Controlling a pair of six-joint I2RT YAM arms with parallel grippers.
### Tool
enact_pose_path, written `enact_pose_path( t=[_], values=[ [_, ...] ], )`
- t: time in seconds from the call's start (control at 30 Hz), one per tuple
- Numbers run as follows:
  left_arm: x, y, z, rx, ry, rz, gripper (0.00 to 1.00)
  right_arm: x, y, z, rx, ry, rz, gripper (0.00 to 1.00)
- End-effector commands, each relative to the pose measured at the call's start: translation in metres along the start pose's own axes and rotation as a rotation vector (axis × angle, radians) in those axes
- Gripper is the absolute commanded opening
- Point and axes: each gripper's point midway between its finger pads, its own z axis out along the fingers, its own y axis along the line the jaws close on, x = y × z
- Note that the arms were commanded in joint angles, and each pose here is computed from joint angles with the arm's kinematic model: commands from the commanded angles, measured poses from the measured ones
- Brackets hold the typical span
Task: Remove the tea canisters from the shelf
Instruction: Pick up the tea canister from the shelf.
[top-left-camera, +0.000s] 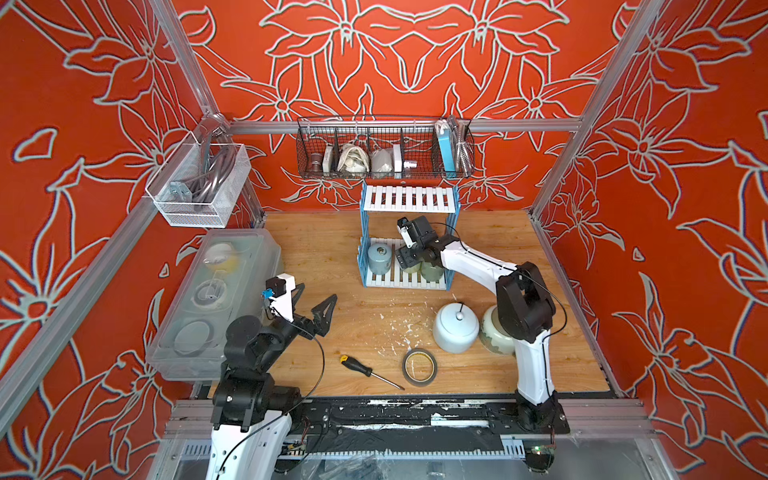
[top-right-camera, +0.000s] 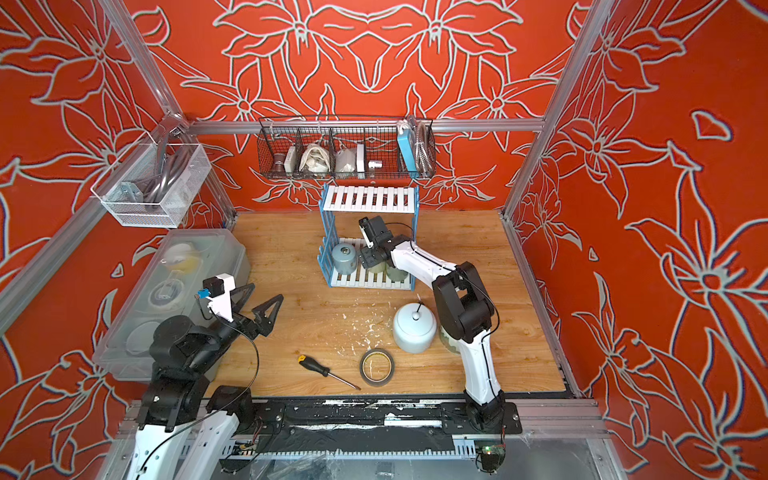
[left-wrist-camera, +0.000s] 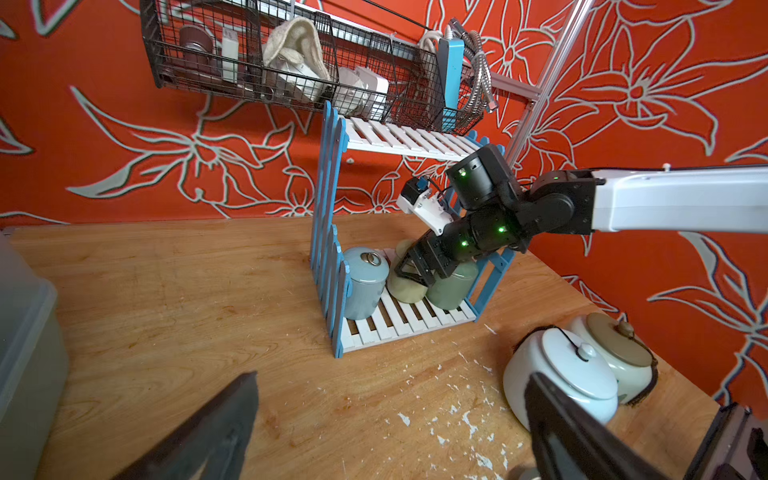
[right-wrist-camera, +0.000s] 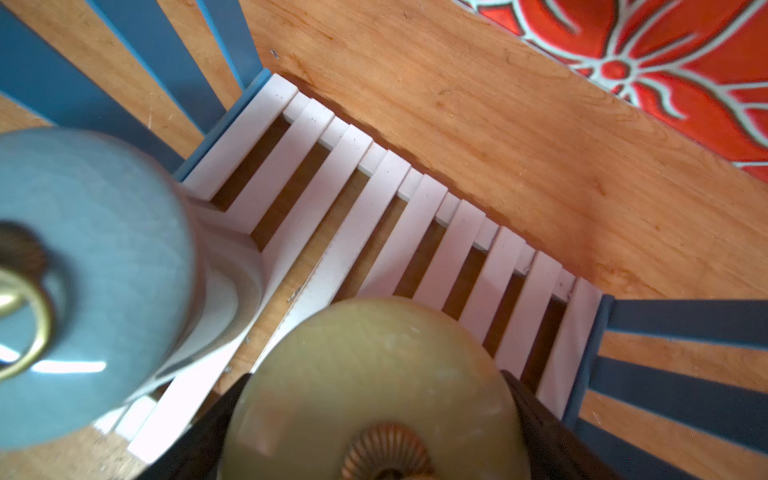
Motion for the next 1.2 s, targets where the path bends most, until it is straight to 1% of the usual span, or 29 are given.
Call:
enact_pose_path(
  t=[0.0,0.13,0.27,0.4,0.53,0.63,0.77,0.87,1.0,1.1,1.17],
  values=[
    [-0.006,-0.004,-0.003,0.013,-0.023,0.027,0.99,-0.04,-0.011,-0.049,0.015,-0.126,0.052,0.59],
    [-0.005,0.0,-0.003,-0.015,-0.013,0.023,0.99,-0.049,-0.011,-0.07,-0.003,-0.156,0.058,0.58],
    [-0.005,-0.006,-0.002,0.025,-0.017,0.024,0.99,-0.055,-0.01,-0.094,-0.016,-0.196,0.067,0.57],
    [-0.005,0.002,-0.002,-0.019,-0.015,0.022,0.99,-0.059,-0.002,-0.118,-0.041,-0.219,0.04,0.56],
    [-0.003,-0.005,-0.001,0.025,-0.01,0.02,0.99,-0.059,0.004,-0.137,-0.05,-0.254,0.031,0.54],
    [-0.003,0.003,-0.001,-0.022,-0.009,0.018,0.99,-0.058,0.006,-0.147,-0.051,-0.257,0.013,0.53],
    [-0.003,-0.004,0.0,0.023,-0.009,0.019,0.99,-0.053,0.008,-0.156,-0.048,-0.266,0.013,0.52],
    [-0.003,0.004,0.0,-0.022,-0.003,0.018,0.99,-0.051,0.012,-0.167,-0.061,-0.268,-0.004,0.52],
    [-0.002,-0.003,0.001,0.021,-0.006,0.018,0.99,-0.044,0.019,-0.181,-0.065,-0.287,-0.023,0.5],
    [-0.002,0.005,0.001,-0.025,0.002,0.015,0.99,-0.036,0.029,-0.191,-0.09,-0.282,-0.044,0.5],
    [-0.003,0.004,0.001,-0.02,-0.007,0.019,0.99,-0.03,0.035,-0.195,-0.098,-0.286,-0.062,0.5]
  ],
)
